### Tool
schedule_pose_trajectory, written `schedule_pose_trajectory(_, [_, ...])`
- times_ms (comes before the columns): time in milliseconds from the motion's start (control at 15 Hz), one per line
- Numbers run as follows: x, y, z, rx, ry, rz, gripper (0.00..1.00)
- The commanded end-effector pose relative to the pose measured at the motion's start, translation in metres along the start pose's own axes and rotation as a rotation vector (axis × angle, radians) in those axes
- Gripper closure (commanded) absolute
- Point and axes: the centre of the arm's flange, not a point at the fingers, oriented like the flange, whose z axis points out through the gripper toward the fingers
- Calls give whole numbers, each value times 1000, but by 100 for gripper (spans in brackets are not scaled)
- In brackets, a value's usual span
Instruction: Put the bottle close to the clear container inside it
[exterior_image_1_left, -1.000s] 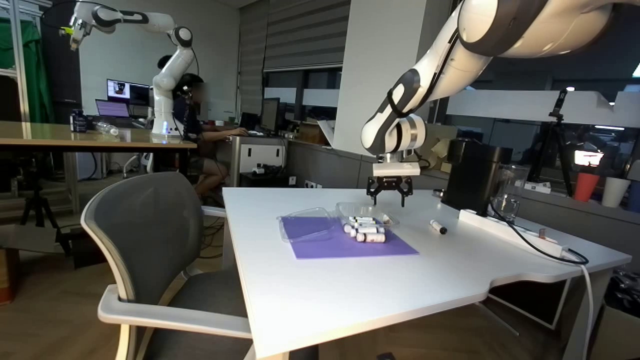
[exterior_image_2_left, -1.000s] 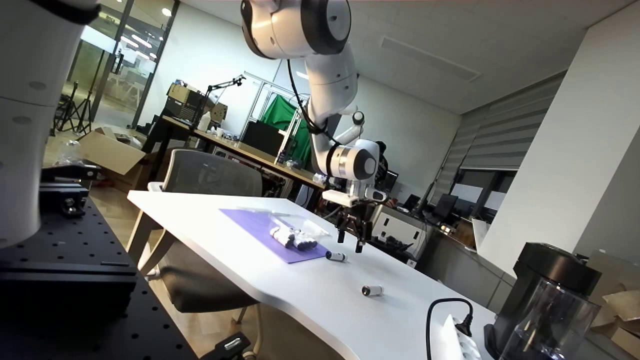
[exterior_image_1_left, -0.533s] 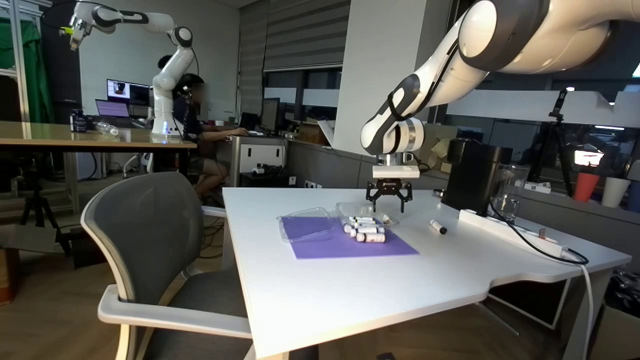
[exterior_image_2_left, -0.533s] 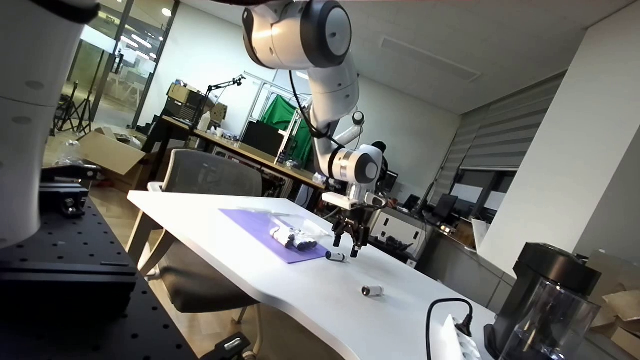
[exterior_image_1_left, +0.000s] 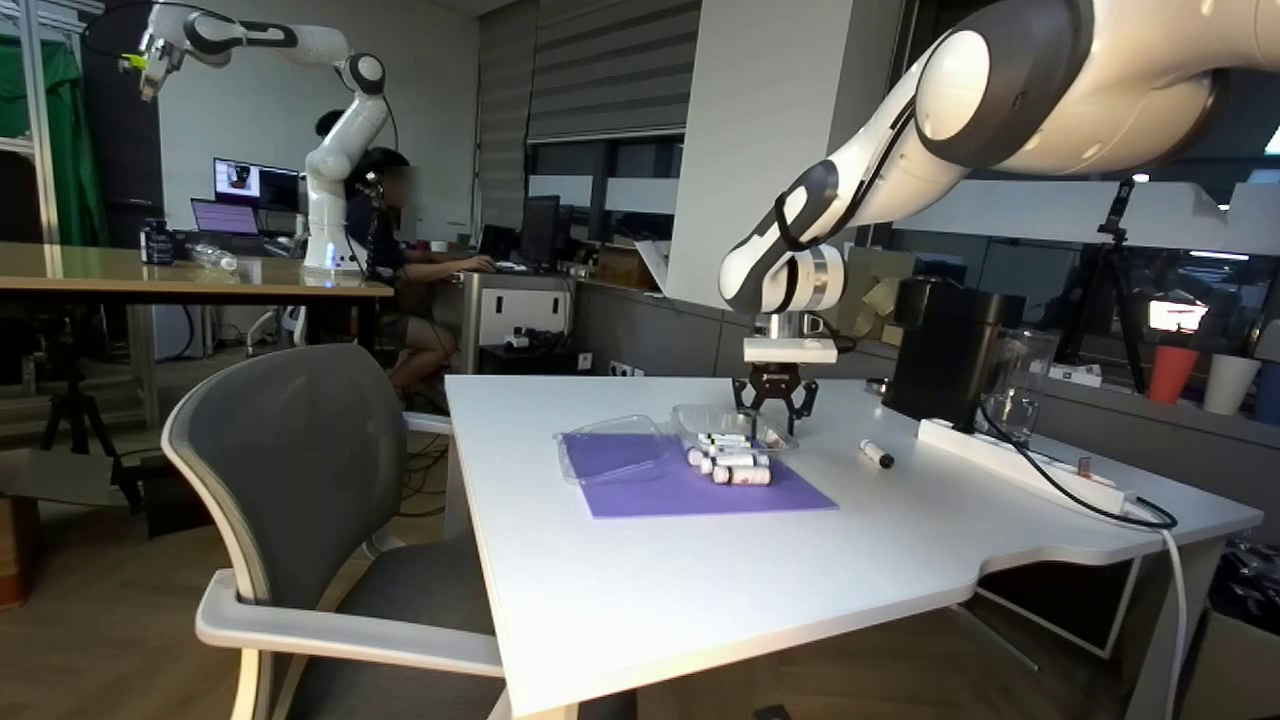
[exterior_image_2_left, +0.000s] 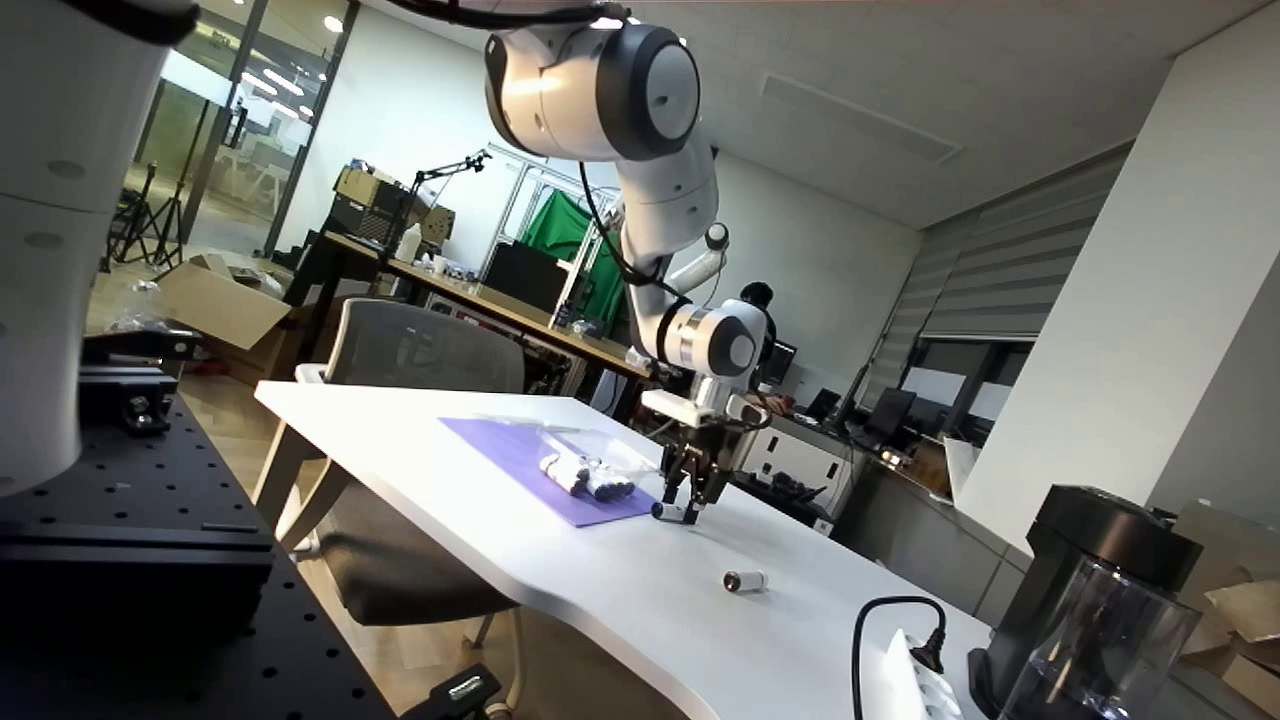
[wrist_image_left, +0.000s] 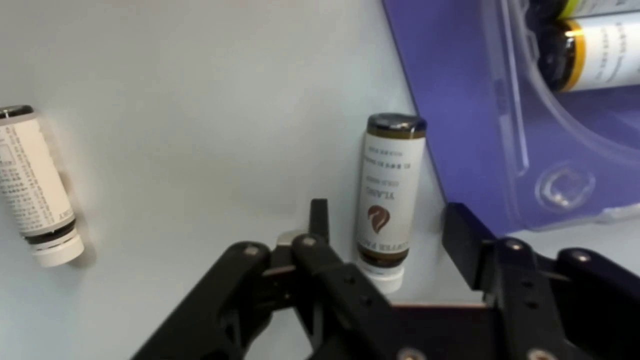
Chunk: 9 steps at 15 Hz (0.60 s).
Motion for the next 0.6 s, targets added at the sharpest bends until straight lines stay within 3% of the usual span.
schedule_pose_trajectory(0, [19,-5,-1,26,-15,9,67])
schedule_pose_trajectory(200, [21,-2,-13,28,-11,23,89])
schedule_pose_trajectory(267, [22,4,-21,20,10,-22,95])
schedule_pose_trajectory(333, [23,10,-29,-6,40,-79,95])
schedule_pose_trajectory(533, [31,27,-73,30,58,-179,93])
